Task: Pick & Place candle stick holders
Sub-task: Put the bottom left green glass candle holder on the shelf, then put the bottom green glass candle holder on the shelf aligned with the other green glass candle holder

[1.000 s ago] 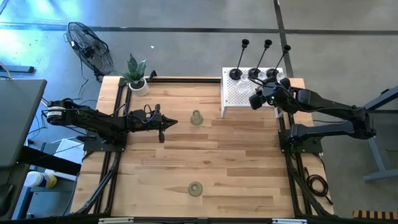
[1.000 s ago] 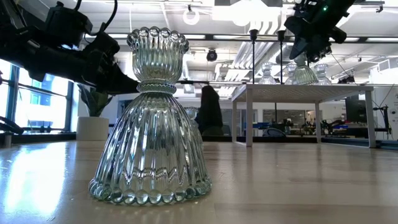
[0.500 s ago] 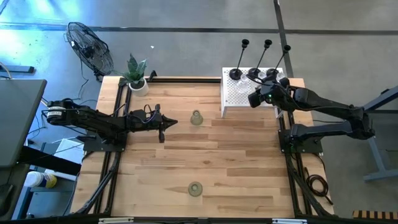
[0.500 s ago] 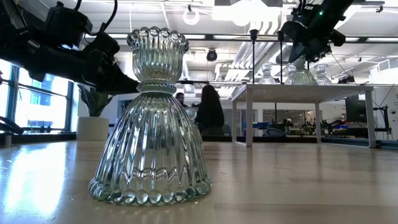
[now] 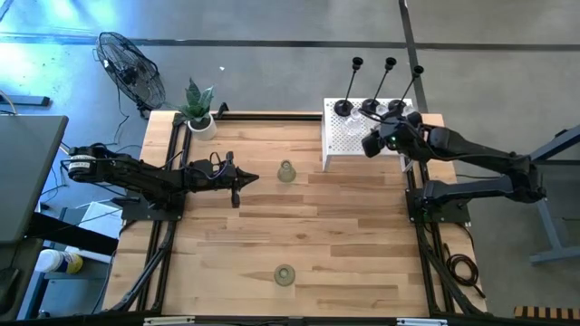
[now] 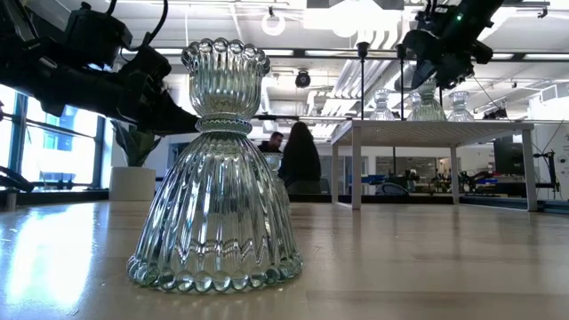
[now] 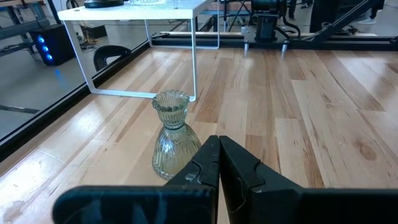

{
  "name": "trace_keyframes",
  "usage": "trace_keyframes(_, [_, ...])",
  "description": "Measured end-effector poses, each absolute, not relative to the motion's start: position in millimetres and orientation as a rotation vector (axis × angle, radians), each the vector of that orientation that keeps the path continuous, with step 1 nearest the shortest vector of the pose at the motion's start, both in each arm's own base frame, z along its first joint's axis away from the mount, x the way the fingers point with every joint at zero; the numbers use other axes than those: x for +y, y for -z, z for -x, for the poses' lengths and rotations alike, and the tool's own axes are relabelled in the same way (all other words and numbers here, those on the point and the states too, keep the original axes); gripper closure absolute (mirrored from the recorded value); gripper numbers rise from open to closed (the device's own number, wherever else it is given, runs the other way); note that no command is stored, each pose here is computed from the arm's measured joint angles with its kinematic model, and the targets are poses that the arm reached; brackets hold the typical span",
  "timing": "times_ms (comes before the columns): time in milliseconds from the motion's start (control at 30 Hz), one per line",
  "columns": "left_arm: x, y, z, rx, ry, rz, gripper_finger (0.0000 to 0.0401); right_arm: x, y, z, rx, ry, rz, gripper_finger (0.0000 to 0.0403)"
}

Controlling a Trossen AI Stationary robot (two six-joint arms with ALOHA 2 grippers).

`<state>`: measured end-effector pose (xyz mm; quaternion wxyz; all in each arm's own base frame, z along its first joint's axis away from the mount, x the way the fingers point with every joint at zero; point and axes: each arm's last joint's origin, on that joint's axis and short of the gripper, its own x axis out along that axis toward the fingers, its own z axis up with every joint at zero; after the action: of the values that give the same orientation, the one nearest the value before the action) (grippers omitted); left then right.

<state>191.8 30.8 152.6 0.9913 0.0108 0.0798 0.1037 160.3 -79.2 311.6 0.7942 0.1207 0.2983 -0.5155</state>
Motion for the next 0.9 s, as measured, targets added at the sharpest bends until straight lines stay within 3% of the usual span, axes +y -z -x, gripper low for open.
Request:
trace_keyframes(367, [30.8,-152.6,-191.8,0.160,-0.208,-0.022,0.0400,-78.7,-344.5,-157.9,0.600,1.096,-0.165,0.0152])
trace_keyframes(500, [30.8,-152.6,-191.8,0.160,-0.208,-0.022,0.0400,-75.6,-362.1,-155.0,0.575,1.080,-0.152,0.0170])
trace_keyframes(633, [30.8,-152.6,-191.8,0.160,-0.207,-0.022,0.0400,-64.8,-379.3,-153.8,0.550,1.032,-0.121,0.0233])
trace_keyframes(800, [30.8,-152.7,-191.8,0.160,-0.208,-0.022,0.0400,-43.2,-374.5,-164.4,0.552,0.884,-0.087,0.0365])
trace_keyframes(900, [30.8,-152.6,-191.8,0.160,-0.208,-0.021,0.0400,-23.3,-358.1,-177.7,0.563,0.693,-0.082,0.0389])
